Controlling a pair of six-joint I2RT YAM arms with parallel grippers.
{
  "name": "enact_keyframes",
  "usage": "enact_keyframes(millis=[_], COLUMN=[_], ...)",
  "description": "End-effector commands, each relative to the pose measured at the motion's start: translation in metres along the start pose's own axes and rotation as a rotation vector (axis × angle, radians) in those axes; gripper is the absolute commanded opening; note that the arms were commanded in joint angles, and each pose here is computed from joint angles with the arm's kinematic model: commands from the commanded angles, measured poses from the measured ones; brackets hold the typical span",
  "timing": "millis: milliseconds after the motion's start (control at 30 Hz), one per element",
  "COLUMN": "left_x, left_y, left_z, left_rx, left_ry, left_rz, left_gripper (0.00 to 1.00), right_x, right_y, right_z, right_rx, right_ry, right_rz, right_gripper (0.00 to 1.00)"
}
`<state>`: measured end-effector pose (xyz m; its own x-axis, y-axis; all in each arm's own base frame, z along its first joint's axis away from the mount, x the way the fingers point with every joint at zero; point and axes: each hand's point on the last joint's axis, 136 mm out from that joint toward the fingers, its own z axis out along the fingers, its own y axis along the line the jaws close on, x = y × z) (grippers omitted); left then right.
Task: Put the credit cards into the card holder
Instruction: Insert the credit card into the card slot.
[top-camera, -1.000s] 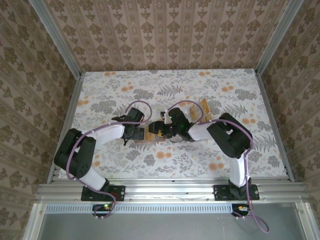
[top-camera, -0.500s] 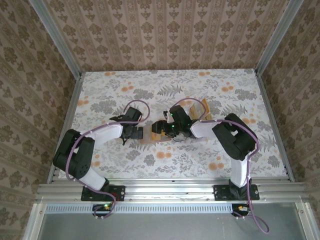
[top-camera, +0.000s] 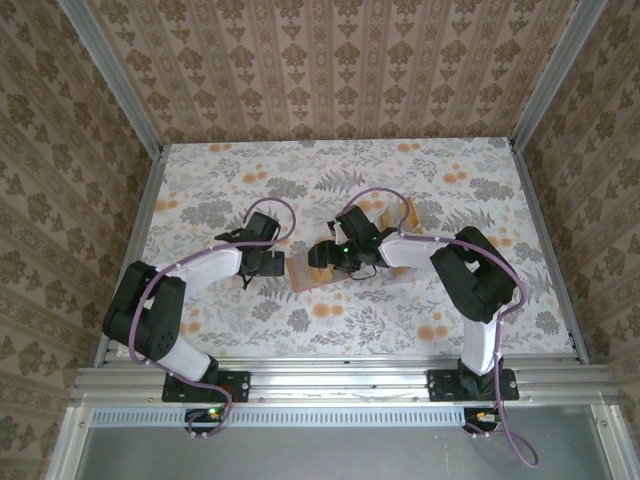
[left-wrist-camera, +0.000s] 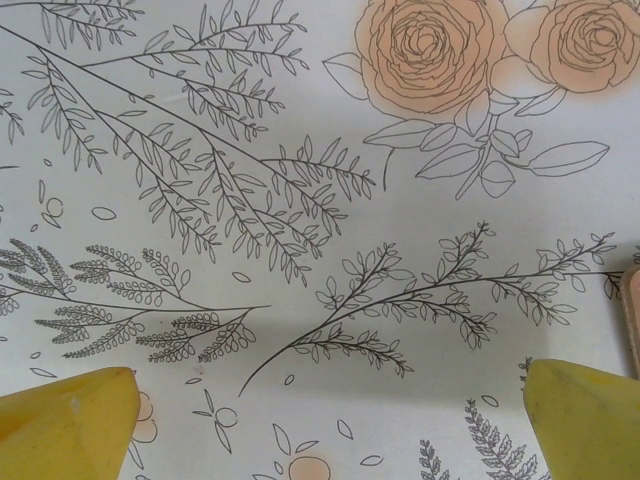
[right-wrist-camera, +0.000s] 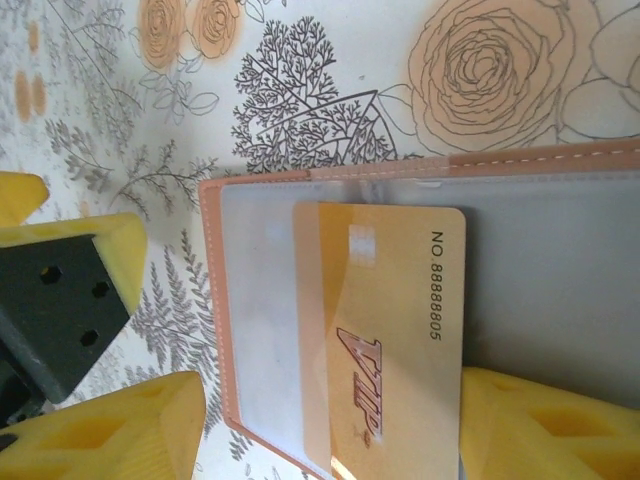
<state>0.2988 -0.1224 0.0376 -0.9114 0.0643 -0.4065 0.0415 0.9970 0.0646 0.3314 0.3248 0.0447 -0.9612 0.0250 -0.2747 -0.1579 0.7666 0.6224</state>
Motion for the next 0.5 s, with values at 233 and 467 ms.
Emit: enact_keyframes(millis=[233, 467], left_x=[0.011, 0.014], left_y=[-0.008, -0.013], left_z=[0.008, 0.011], left_rx=[-0.001, -0.016], left_ry=[0.033, 0.04], left_rz=[0.017, 0.028], left_gripper=[1.0, 1.0], right_x=[-0.011, -0.014], right_y=[-0.001, -0.014], right_z=[-0.021, -0.023], right_rx=[0.079, 0.165], right_ry=[-0.017, -0.009], right_rz=[-0.079, -0.119], right_gripper=[0.36, 0.2])
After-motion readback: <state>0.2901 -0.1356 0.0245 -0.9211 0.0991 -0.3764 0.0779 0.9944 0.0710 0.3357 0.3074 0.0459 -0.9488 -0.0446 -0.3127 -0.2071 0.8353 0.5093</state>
